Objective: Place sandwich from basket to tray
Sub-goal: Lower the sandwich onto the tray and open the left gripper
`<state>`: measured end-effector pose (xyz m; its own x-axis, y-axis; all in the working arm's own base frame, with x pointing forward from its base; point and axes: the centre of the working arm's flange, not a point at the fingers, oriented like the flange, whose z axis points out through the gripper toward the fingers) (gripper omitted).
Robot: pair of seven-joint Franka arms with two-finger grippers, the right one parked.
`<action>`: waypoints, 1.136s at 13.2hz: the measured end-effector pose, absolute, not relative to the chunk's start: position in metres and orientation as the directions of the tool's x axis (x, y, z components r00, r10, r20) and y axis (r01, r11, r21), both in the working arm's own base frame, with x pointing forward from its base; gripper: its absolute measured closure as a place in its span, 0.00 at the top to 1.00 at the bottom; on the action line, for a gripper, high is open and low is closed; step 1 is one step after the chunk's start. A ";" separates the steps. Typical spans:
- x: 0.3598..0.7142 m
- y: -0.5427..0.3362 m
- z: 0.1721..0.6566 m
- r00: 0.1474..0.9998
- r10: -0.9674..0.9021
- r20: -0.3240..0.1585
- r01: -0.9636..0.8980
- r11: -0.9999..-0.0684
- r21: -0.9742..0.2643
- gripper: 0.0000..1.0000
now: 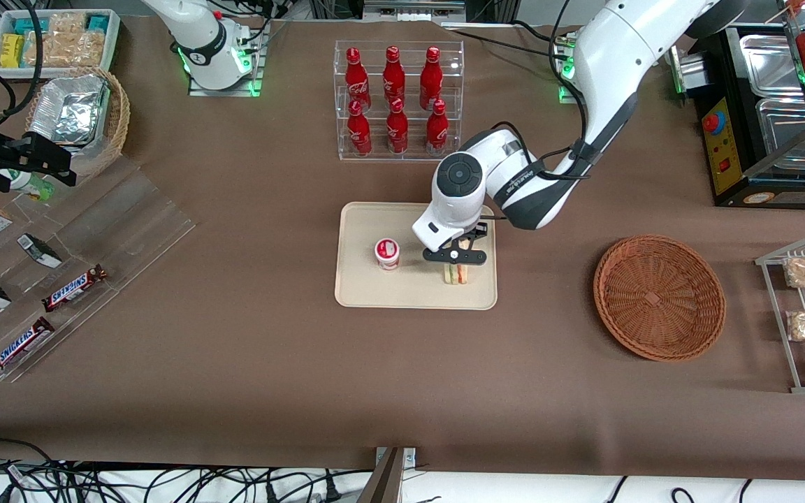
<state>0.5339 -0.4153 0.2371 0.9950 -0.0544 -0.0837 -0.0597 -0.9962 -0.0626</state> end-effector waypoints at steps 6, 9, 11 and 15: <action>0.532 -0.416 0.226 0.994 -0.064 -0.092 -0.071 -0.995 -0.071 0.56; 0.536 -0.416 0.230 0.995 -0.058 -0.084 -0.064 -0.996 -0.067 0.85; 0.548 -0.411 0.244 0.998 -0.015 -0.055 -0.019 -0.998 -0.057 1.00; 0.585 -0.373 0.312 0.990 0.136 0.040 0.139 -0.989 -0.057 1.00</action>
<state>0.5848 -0.3732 0.3117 0.9899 0.1364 0.0395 0.1386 -0.9887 -0.0575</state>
